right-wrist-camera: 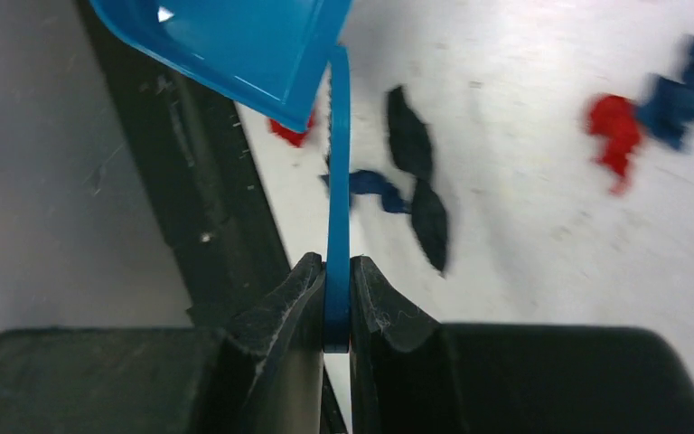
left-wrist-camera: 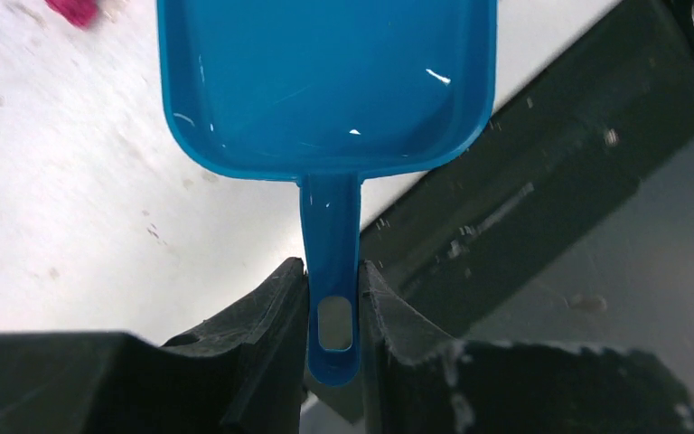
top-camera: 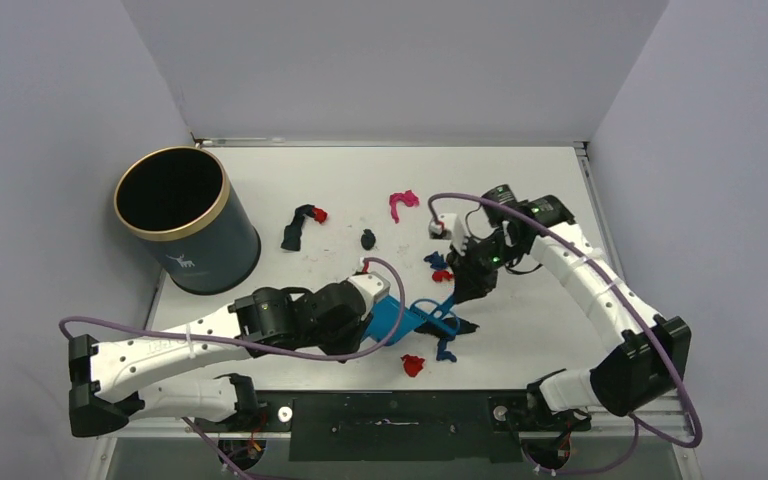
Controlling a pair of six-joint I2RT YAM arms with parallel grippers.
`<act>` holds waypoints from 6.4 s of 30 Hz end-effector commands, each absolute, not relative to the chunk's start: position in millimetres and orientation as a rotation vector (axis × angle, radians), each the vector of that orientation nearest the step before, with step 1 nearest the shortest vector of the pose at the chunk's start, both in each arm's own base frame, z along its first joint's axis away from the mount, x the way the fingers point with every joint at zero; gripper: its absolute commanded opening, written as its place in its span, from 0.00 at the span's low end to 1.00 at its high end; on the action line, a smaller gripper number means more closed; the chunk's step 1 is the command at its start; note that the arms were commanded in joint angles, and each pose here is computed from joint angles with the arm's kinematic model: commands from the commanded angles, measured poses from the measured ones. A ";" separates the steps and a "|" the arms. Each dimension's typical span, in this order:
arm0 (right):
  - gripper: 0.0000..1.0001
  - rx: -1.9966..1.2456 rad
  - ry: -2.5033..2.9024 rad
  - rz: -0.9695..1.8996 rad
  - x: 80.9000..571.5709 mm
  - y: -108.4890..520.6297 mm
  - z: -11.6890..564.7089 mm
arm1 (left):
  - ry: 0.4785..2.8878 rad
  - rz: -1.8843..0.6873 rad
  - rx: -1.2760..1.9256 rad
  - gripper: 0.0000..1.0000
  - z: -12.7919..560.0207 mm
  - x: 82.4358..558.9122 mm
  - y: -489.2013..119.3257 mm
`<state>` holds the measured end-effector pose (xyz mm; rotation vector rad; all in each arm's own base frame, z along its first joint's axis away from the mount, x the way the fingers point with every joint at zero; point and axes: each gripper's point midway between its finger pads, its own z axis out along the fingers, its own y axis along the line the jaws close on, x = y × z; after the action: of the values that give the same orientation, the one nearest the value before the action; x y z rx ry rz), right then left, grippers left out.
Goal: Sweep away the paper scraps from the table
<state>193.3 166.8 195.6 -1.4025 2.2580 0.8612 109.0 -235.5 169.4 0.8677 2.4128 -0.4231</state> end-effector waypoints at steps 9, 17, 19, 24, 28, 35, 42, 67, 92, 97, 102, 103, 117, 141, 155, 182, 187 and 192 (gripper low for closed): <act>0.05 -1.789 2.277 1.108 129.8 229.6 139.5 | 2.628 -0.410 0.800 0.00 177.4 24.8 -182.0; 0.05 -1.710 2.424 0.729 180.3 202.2 105.2 | 2.615 -0.334 0.835 0.00 169.9 20.1 -180.6; 0.05 -1.626 2.439 0.676 204.3 189.4 112.6 | 2.585 -0.332 0.870 0.00 170.3 20.2 -188.2; 0.05 -1.540 2.345 0.716 230.8 179.9 156.4 | 2.503 -0.311 0.922 0.00 164.7 30.1 -213.7; 0.05 -1.466 2.321 0.679 245.7 165.6 182.2 | 2.408 -0.264 0.976 0.00 160.6 44.1 -240.5; 0.05 -1.252 2.405 0.394 287.5 102.5 208.6 | 2.376 -0.225 1.022 0.00 144.9 69.3 -280.4; 0.05 -1.019 2.457 -0.110 316.5 43.3 198.3 | 2.416 -0.322 0.964 0.00 133.2 102.4 -299.6; 0.05 -1.191 2.579 0.761 219.8 174.0 133.2 | 2.404 -0.260 1.067 0.00 73.8 150.9 -351.0; 0.05 -1.096 2.382 0.181 325.6 152.4 175.1 | 2.519 -0.068 0.883 0.00 85.0 142.6 -282.3; 0.05 -1.163 2.348 0.094 332.5 178.3 160.6 | 2.575 -0.097 0.807 0.00 77.7 151.5 -275.5; 0.05 -1.264 2.341 0.074 319.3 203.2 141.6 | 2.559 -0.115 0.817 0.00 75.9 168.4 -278.6; 0.05 -1.290 2.343 0.107 313.0 208.7 139.1 | 2.552 -0.111 0.829 0.00 75.5 171.6 -280.2; 0.05 -1.288 2.325 0.733 265.2 242.8 182.8 | 2.477 -0.171 0.924 0.00 65.8 186.1 -315.6; 0.05 -0.774 2.175 0.396 352.2 138.3 279.8 | 2.221 -0.304 0.822 0.00 118.1 173.6 -310.2; 0.05 -0.610 2.247 0.320 355.2 87.5 223.5 | 2.123 -0.278 0.704 0.00 163.2 182.7 -280.1; 0.05 -0.539 2.262 0.595 339.9 93.7 157.1 | 2.025 0.056 0.164 0.00 336.1 213.9 -108.2; 0.05 -0.527 2.251 0.616 338.8 92.8 153.2 | 2.021 0.108 0.073 0.00 348.3 220.9 -79.5; 0.05 -0.539 2.251 0.632 335.7 94.9 147.1 | 2.016 0.086 -0.044 0.00 352.8 234.7 -58.4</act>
<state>327.3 89.2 126.2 -0.5012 2.3702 0.6205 228.2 -71.5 337.1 0.0204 2.0477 0.1271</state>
